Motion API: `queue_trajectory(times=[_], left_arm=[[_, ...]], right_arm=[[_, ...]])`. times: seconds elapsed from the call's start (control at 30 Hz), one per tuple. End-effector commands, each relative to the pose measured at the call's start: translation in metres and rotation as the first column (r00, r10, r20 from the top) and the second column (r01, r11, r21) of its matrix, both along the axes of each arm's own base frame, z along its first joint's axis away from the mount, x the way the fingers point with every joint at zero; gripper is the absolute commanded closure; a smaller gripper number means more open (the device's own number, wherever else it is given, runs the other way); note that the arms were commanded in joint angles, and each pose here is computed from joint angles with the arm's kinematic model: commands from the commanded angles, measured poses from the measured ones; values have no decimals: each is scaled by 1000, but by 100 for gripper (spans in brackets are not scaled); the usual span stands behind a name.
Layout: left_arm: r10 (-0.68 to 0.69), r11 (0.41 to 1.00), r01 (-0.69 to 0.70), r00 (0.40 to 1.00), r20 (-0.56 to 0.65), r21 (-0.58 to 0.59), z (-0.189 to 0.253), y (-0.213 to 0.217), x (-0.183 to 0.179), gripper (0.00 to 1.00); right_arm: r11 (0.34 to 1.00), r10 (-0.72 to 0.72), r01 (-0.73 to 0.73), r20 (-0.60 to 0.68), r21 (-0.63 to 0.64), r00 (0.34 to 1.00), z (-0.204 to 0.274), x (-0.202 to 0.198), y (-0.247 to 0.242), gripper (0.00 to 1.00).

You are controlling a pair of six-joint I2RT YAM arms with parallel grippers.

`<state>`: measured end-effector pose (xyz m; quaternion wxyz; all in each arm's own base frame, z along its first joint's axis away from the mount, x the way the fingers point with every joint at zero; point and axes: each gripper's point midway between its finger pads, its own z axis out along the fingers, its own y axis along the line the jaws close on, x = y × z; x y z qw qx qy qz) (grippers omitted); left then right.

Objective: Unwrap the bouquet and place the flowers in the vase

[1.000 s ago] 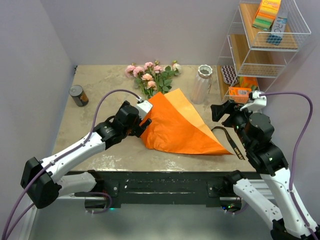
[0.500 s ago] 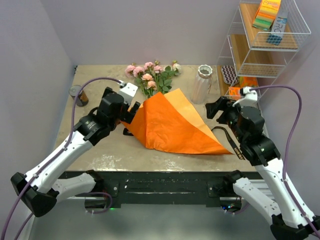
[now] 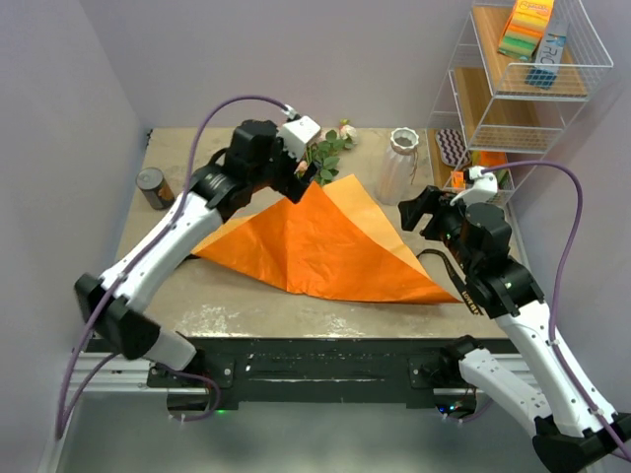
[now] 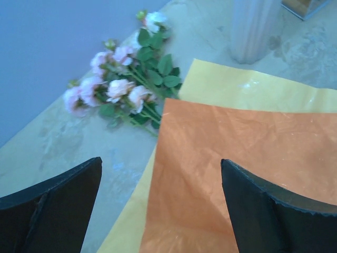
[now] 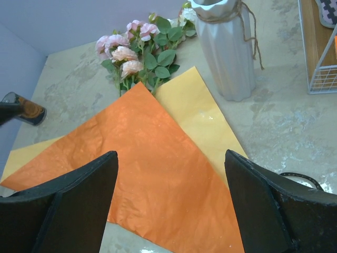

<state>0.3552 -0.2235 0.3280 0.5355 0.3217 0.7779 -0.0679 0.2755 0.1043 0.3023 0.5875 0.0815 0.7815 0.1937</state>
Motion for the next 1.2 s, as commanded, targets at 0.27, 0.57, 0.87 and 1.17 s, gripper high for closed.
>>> queue_trajectory(times=[0.27, 0.57, 0.87, 1.17], left_arm=[[-160, 987, 143, 914, -372, -72, -159, -1, 77, 1], [-116, 993, 114, 882, -456, -32, -213, 21, 90, 1], [-123, 992, 114, 846, -520, -48, -244, 28, 91, 11], [-220, 975, 172, 833, -508, -140, -221, 12, 81, 67]], right_arm=[[999, -14, 17, 62, -39, 998, 27, -7, -10, 14], [999, 0, 2, 63, -32, 998, 27, -7, -7, 14], [999, 3, -1, 72, -33, 997, 29, -8, -7, 15], [1000, 11, -9, 85, -21, 996, 35, -12, -7, 17]])
